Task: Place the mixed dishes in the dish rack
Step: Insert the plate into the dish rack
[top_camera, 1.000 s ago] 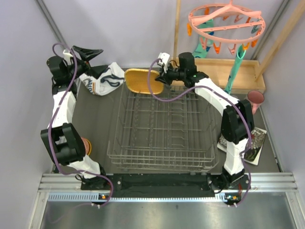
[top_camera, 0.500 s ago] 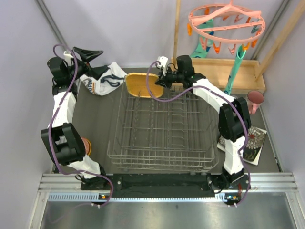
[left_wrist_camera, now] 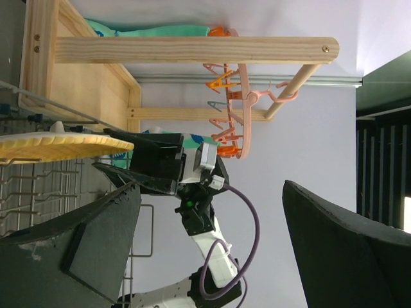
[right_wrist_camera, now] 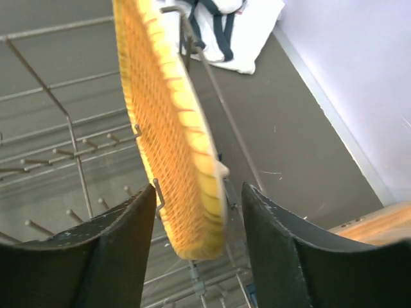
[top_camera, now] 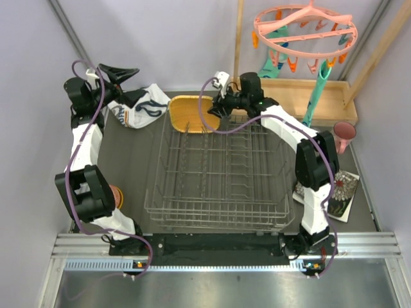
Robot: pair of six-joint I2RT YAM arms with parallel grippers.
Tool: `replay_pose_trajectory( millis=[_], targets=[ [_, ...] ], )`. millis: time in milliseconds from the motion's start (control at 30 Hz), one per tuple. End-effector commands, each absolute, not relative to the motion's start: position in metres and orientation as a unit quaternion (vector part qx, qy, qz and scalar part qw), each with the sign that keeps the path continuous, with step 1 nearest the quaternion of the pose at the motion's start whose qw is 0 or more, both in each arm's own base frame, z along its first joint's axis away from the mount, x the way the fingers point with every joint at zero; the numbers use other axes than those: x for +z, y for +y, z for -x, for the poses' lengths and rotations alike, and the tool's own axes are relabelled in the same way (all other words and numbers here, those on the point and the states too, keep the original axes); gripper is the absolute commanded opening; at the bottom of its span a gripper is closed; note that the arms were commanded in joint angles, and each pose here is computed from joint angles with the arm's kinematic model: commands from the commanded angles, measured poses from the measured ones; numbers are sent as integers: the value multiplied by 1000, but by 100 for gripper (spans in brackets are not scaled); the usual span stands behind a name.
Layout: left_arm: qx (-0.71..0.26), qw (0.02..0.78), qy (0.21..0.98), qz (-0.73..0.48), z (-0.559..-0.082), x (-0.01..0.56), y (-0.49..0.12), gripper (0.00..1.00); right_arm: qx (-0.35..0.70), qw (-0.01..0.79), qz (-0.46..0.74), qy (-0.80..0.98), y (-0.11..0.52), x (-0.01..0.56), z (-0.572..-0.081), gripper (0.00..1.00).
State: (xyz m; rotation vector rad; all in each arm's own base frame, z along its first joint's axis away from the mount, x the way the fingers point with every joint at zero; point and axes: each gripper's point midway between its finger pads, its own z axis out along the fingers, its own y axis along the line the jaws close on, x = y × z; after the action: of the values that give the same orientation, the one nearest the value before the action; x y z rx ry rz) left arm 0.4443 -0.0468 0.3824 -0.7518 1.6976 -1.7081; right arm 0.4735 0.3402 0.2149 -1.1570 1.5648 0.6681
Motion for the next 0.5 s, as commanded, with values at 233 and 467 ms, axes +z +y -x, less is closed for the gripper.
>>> replay_pose_trajectory(
  millis=[233,467],
  targets=[
    [-633,341,642,265,-428,400,-47,94,259,660,368,601,274,379,-476,68],
    [-620,353,654,252,-401,403,-56,95,235,672,258,653,212,428,-408,67]
  ],
)
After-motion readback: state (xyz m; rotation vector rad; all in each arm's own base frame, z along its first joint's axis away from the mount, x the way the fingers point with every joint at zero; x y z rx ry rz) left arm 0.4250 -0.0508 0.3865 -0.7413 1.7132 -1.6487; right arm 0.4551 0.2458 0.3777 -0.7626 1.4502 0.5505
